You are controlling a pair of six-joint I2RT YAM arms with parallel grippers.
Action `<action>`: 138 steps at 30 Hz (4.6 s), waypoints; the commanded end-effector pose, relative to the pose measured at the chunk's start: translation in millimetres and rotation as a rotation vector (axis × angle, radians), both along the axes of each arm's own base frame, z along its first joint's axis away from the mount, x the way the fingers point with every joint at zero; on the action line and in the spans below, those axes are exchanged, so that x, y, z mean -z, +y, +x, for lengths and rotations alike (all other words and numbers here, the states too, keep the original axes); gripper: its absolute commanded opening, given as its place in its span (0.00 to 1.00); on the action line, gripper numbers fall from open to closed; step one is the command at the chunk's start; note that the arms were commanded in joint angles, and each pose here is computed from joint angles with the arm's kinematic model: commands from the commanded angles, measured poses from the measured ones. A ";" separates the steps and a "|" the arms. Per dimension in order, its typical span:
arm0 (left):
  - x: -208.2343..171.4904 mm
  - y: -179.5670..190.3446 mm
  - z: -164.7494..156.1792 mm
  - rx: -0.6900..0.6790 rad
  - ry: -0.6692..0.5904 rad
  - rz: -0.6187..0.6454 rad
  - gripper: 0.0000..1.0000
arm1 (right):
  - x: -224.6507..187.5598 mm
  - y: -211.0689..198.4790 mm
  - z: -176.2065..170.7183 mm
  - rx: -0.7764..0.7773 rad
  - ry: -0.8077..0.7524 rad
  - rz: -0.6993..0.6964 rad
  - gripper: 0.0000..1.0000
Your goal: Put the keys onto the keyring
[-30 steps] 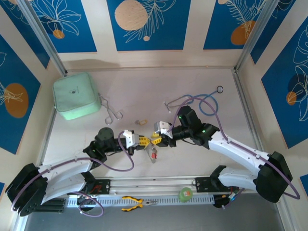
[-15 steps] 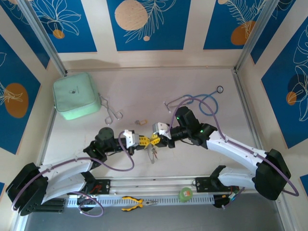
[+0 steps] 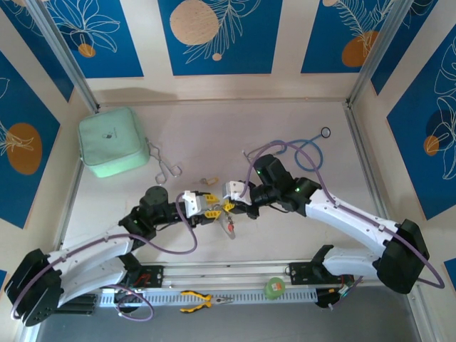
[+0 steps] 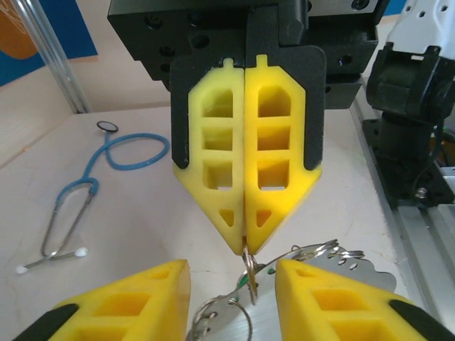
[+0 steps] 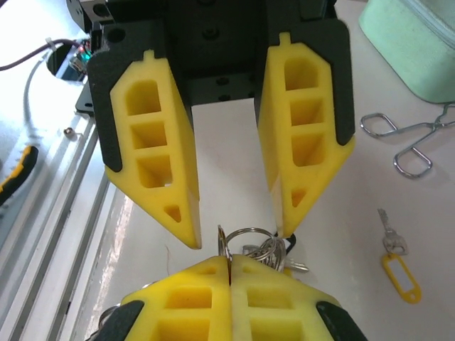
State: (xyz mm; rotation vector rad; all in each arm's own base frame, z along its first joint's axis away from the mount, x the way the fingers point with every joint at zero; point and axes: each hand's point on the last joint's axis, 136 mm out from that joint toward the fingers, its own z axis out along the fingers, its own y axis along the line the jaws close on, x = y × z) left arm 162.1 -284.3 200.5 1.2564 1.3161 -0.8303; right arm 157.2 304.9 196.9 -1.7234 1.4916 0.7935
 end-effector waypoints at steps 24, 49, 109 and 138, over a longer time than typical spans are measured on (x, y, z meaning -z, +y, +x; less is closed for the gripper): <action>-12.0 0.1 -5.0 0.011 -0.031 -0.059 0.00 | -26.5 -2.6 0.7 -0.014 0.110 0.148 0.31; -4.9 4.4 2.1 -0.045 0.012 -0.021 0.24 | -4.0 10.6 1.8 -0.047 0.095 0.027 0.00; -17.7 3.2 -9.0 0.023 -0.086 -0.063 0.00 | 12.3 -6.3 12.1 0.077 0.186 -0.080 0.00; -22.9 -2.3 -9.2 0.046 -0.076 -0.104 0.00 | -10.6 7.7 6.0 0.012 0.105 0.098 0.24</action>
